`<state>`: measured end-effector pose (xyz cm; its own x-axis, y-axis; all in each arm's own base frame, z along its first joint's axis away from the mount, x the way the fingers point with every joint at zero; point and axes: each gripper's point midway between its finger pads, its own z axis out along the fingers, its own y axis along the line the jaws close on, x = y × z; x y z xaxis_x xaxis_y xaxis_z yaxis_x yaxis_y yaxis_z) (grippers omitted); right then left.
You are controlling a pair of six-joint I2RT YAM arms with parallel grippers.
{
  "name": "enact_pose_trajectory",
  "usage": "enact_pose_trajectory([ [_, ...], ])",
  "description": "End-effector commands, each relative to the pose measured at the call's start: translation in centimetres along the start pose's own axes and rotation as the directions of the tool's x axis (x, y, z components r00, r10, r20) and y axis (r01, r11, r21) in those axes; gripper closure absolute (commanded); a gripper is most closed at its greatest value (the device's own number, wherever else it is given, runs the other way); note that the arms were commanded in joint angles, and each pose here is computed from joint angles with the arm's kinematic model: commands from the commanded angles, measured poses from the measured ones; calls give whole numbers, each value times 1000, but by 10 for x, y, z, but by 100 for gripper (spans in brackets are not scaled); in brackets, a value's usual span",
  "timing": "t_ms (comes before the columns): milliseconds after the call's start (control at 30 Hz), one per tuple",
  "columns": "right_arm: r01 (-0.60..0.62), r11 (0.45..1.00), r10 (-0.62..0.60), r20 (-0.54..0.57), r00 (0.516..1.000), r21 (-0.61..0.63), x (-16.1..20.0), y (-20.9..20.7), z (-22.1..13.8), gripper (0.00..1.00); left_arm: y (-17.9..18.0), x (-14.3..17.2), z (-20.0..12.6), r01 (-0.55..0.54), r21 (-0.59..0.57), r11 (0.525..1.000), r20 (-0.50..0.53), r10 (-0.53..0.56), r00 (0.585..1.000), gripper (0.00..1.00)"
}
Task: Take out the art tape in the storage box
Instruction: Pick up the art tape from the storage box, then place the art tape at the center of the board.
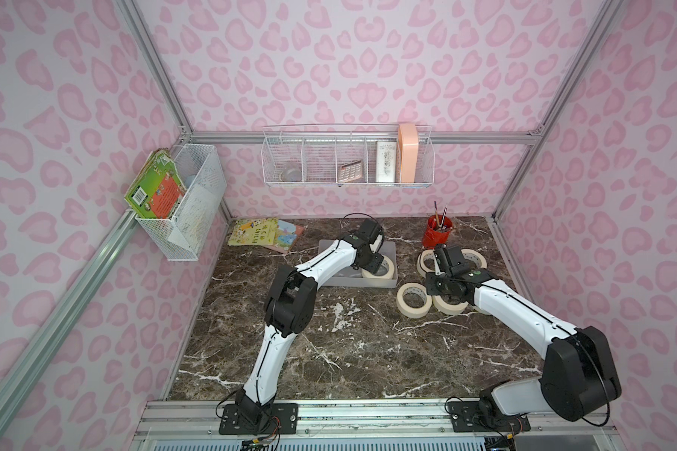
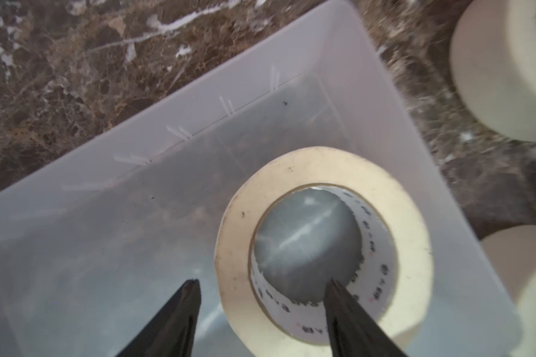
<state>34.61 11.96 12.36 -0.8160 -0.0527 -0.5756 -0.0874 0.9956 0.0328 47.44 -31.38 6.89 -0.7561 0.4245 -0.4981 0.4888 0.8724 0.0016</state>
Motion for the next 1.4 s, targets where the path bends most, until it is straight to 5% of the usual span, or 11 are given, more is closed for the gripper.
enact_pose_trajectory([
  [0, 6, 1000, -6, 2, 1000, 8, 0, -3, 0, 58, 7, 9, 11, -17, -40, 999, -40, 15, 999, 34],
  [133, 2, 1000, -2, 7, 1000, 11, -1, -5, -2, 59, 12, 11, 20, -14, -72, 997, -55, 10, 998, 44],
  [333, 3, 1000, -3, 8, 1000, 10, -1, -6, -2, 60, 16, 0, 14, -14, -95, 995, -21, 12, 1000, 85],
  [433, 3, 1000, -3, 9, 1000, 8, -2, -5, -3, 60, 20, -14, 2, -23, -112, 993, 13, 24, 1000, 97],
  [800, -9, 1000, 8, 17, 1000, 14, 1, -8, -3, 61, 38, -72, -129, -43, -216, 975, 219, 91, 971, 100],
  [933, -31, 999, 30, 38, 999, 16, 1, -15, -2, 60, 31, -40, -167, -37, -198, 980, 205, 78, 976, 100],
  [1067, -62, 998, 59, 72, 996, 33, 2, -31, -2, 58, 4, 26, -180, -28, -107, 994, 137, 43, 990, 100],
  [1200, -110, 993, 103, 116, 988, 54, 3, -52, -4, 48, -24, 92, -181, -1, -41, 999, 53, 3, 999, 100],
  [1367, -155, 986, 144, 147, 978, 66, 3, -73, -5, 33, -56, 132, -154, 27, 16, 1000, 13, -27, 1000, 100],
])
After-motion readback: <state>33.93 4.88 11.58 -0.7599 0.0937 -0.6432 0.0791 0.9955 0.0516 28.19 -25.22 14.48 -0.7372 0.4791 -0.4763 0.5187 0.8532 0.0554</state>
